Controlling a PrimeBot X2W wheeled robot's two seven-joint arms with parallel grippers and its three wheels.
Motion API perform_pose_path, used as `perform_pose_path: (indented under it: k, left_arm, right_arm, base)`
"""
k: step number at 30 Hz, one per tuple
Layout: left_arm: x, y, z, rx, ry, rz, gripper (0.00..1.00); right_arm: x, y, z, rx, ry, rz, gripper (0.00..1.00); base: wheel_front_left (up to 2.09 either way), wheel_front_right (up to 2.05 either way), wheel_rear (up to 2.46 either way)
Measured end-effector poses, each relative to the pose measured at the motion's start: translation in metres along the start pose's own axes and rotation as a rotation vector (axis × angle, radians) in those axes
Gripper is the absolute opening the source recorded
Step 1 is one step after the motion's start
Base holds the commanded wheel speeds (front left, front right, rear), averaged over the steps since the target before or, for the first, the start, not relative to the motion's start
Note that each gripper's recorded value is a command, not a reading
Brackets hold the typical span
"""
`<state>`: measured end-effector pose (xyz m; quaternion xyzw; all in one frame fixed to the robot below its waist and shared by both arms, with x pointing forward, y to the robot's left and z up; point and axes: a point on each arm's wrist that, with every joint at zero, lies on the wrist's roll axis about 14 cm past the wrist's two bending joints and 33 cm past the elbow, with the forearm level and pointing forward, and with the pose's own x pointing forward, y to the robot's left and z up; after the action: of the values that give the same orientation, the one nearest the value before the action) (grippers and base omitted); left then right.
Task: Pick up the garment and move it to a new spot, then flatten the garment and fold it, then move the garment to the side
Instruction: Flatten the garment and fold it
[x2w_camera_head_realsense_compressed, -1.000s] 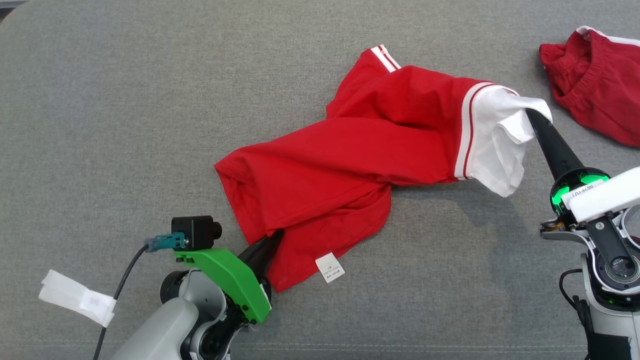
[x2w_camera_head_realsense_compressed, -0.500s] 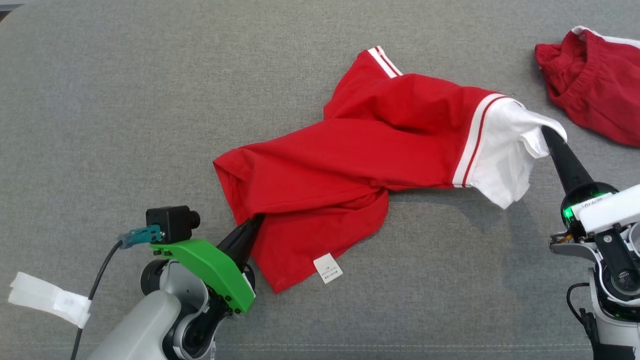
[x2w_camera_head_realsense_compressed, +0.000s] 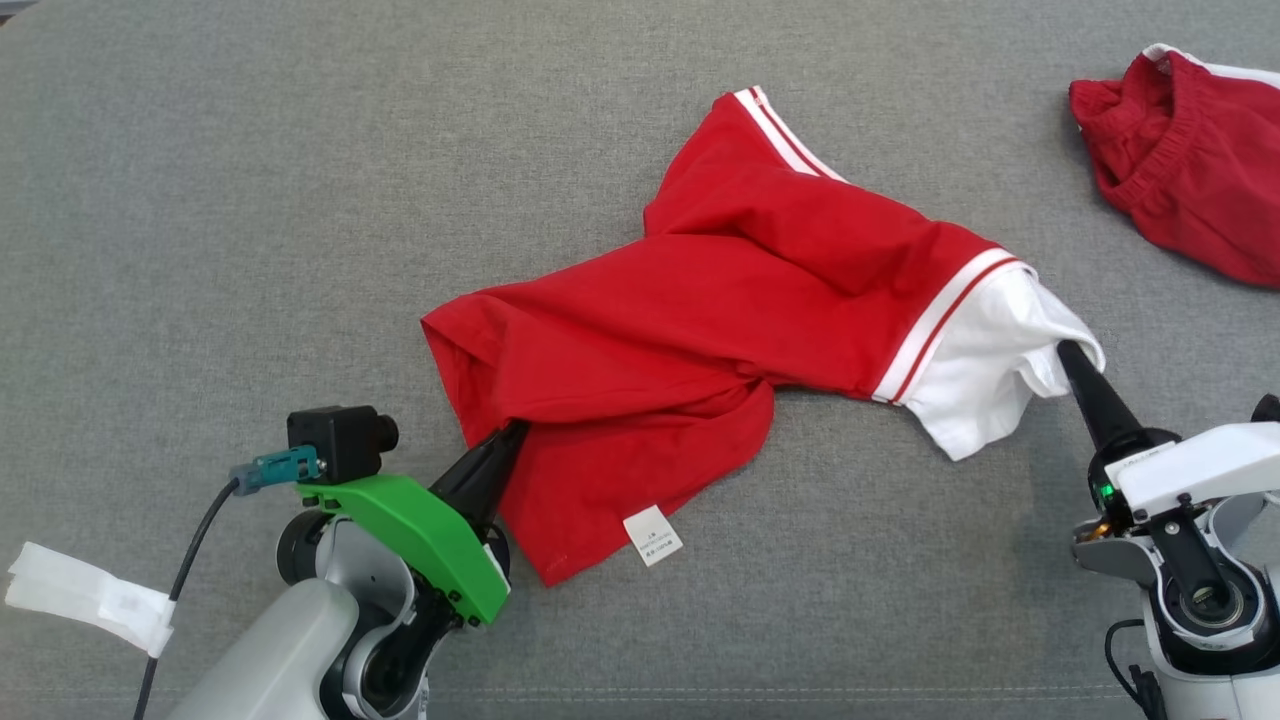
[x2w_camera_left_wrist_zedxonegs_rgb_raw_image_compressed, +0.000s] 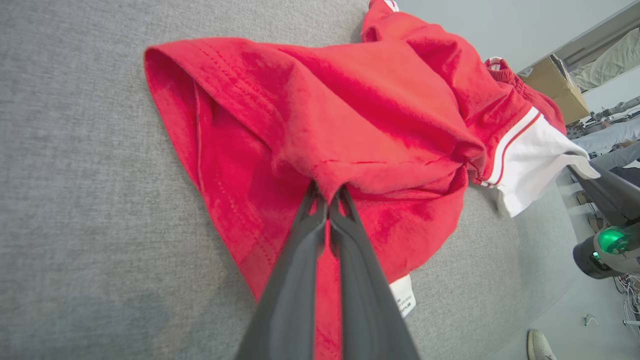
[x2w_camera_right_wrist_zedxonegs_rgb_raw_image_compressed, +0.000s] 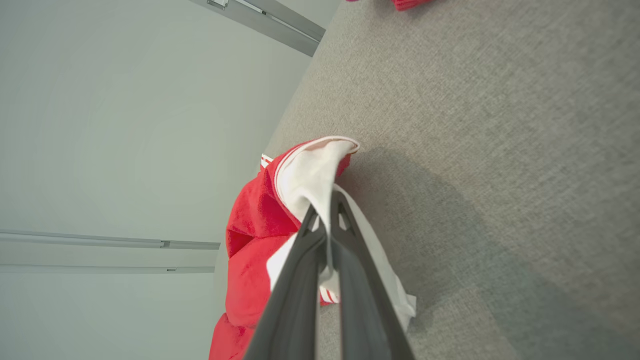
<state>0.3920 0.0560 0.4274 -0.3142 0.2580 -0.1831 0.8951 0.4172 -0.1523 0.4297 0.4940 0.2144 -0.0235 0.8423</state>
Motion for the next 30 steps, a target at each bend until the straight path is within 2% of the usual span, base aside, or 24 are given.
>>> perform_pose_path:
  k: [2,3,4,6,11,15,19,23,28,29,30]
  left_arm:
    - [0.0,-0.002,0.0,0.0,-0.001,-0.004,0.0]
    - [0.001,-0.003,0.0,0.0,-0.001,-0.009,0.0]
    - [0.001,-0.005,0.0,-0.001,0.0,-0.013,0.0]
    - [0.001,-0.006,0.0,-0.001,-0.001,-0.013,0.0]
    - [-0.003,-0.002,0.012,0.03,-0.034,-0.003,0.0]
    - [-0.013,0.0,0.047,0.096,-0.127,-0.007,0.0]
    - [-0.027,-0.018,0.099,0.21,-0.257,-0.058,0.0]
    - [-0.051,-0.047,0.157,0.381,-0.387,-0.121,0.0]
    - [-0.087,-0.094,0.187,0.491,-0.483,-0.23,0.0]
    - [-0.087,-0.094,0.187,0.491,-0.483,-0.23,0.0]
    - [-0.108,-0.111,0.205,0.552,-0.548,-0.26,0.0]
  right_arm:
    - [-0.002,-0.01,-0.006,0.007,0.011,-0.029,0.26]
    - [-0.002,-0.013,-0.006,0.007,0.01,-0.038,0.22]
    - [-0.002,-0.015,-0.007,0.007,0.008,-0.04,0.17]
    - [-0.002,-0.019,-0.008,0.006,0.008,-0.048,0.0]
    - [-0.003,-0.005,-0.001,0.012,-0.016,0.022,0.0]
    - [-0.004,0.053,0.035,0.06,-0.11,0.236,0.0]
    - [-0.025,0.12,0.069,0.076,-0.179,0.486,0.0]
    - [-0.062,0.168,0.078,-0.044,-0.155,0.681,0.0]
    - [-0.136,0.233,0.097,-0.177,-0.216,0.949,0.0]
    - [-0.136,0.233,0.097,-0.177,-0.216,0.949,0.0]
    - [-0.175,0.253,0.11,-0.197,-0.287,1.057,0.0]
  base:
    - [0.0,0.0,0.0]
    - [0.0,0.0,0.0]
    - [0.0,0.0,0.0]
    - [0.0,0.0,0.0]
    - [0.0,0.0,0.0]
    - [0.0,0.0,0.0]
    - [0.0,0.0,0.0]
    - [0.0,0.0,0.0]
    - [0.0,0.0,0.0]
    - [0.0,0.0,0.0]
    - [0.0,0.0,0.0]
